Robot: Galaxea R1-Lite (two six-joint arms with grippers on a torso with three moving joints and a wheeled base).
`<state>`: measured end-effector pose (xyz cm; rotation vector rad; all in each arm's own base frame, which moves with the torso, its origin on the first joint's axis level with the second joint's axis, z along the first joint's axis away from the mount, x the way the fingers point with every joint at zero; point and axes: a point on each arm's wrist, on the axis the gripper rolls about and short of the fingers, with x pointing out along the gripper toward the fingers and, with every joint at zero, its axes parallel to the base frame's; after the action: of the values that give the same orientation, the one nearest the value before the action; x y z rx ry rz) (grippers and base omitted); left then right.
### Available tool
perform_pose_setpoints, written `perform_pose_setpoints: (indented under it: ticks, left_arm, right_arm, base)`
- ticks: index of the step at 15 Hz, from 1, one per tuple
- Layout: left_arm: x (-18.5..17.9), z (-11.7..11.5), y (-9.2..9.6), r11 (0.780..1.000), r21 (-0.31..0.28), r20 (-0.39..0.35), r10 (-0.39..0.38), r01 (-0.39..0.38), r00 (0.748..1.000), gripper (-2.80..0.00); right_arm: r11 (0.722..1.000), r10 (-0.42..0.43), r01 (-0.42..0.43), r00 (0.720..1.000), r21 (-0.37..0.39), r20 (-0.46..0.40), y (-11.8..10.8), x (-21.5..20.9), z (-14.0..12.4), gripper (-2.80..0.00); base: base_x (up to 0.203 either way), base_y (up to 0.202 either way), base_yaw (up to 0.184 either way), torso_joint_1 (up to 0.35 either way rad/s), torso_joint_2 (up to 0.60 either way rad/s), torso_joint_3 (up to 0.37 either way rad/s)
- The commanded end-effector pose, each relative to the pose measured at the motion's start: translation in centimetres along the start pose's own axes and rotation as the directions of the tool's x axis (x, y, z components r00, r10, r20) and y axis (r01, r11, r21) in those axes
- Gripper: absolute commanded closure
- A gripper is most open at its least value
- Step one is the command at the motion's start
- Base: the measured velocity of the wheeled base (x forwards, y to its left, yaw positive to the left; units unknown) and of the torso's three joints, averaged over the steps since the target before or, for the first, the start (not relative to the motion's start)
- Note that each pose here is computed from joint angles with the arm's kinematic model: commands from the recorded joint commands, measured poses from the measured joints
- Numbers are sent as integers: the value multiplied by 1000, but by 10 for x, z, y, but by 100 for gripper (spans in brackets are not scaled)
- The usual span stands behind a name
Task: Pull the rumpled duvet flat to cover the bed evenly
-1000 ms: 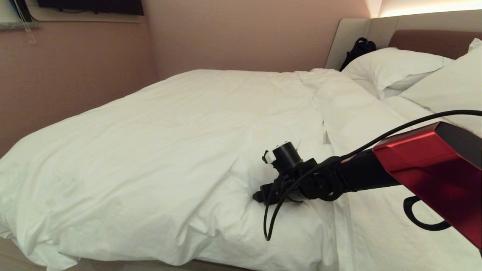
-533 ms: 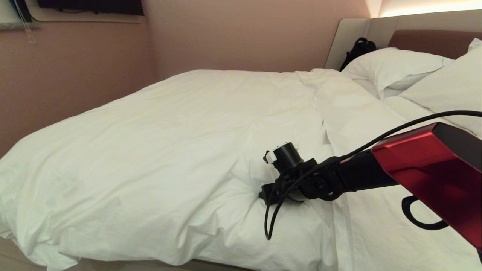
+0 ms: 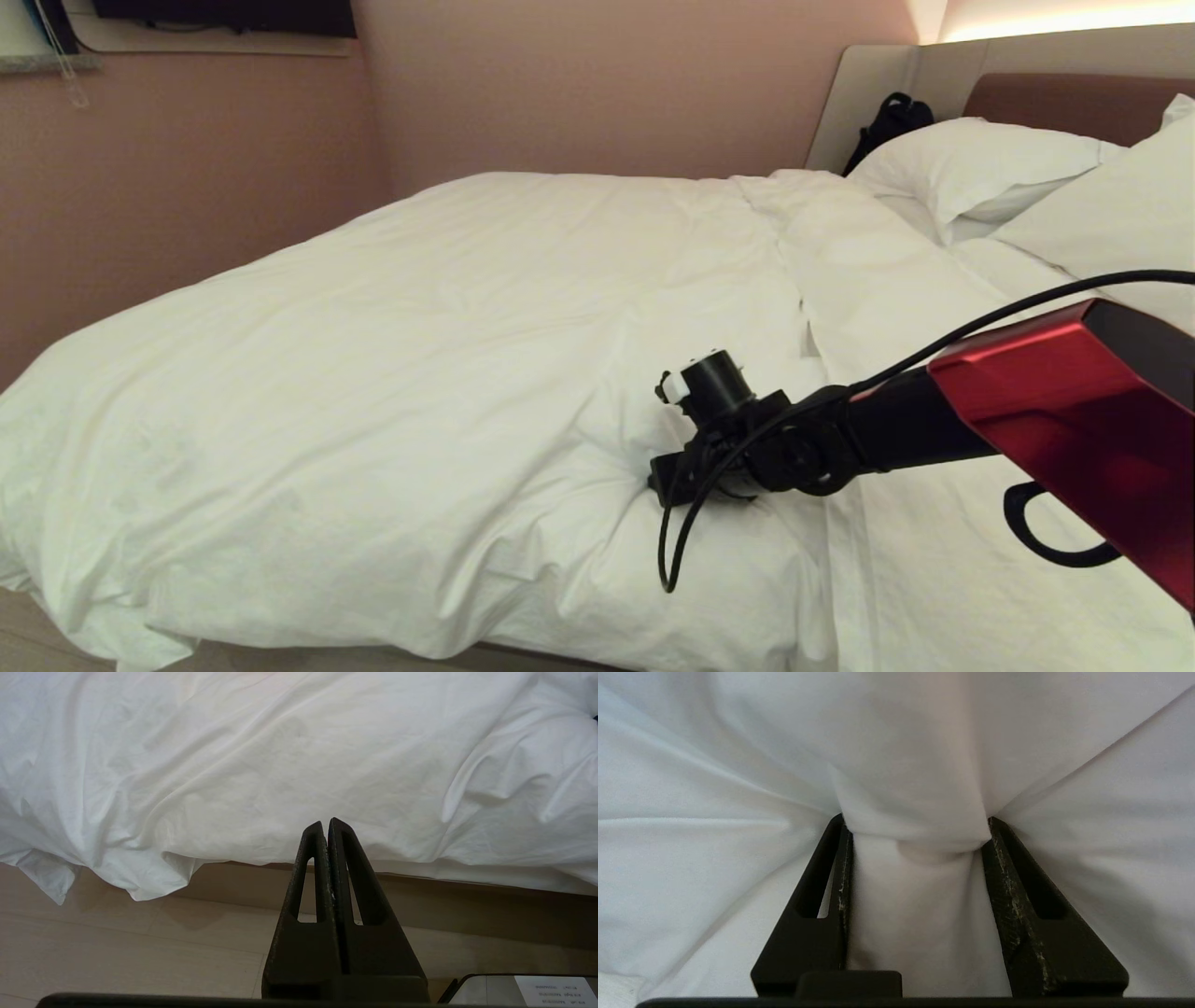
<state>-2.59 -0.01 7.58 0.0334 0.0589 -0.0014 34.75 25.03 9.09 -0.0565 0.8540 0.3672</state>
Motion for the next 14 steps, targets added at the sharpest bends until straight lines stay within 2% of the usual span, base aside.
perform_pose_setpoints:
  ticks: [1, 5, 9, 11, 14]
  left_arm:
    - [0, 0, 0, 1000, 0, -1, 0, 0, 1000, 0]
    - [0, 0, 0, 1000, 0, -1, 0, 0, 1000, 0]
    - [0, 0, 0, 1000, 0, -1, 0, 0, 1000, 0]
    - [0, 0, 0, 1000, 0, -1, 0, 0, 1000, 0]
    - [0, 0, 0, 1000, 0, -1, 0, 0, 1000, 0]
  right_arm:
    - [1000, -1, 1, 1000, 2, 7, 0, -3, 1, 0]
    - [1000, 0, 0, 1000, 4, 28, 0, -15, 5, 0]
    - [1000, 10, -10, 997, -7, 82, -2, -56, 14, 0]
    - [999, 13, -10, 998, -45, 58, 0, -80, 10, 0]
    - [990, 8, -15, 999, -140, -50, 6, -103, -9, 0]
  base:
    - [0, 0, 0, 0, 0, 0]
    - [0, 0, 0, 0, 0, 0]
    - [0, 0, 0, 0, 0, 0]
    - [0, 0, 0, 0, 0, 0]
    - [0, 0, 0, 0, 0, 0]
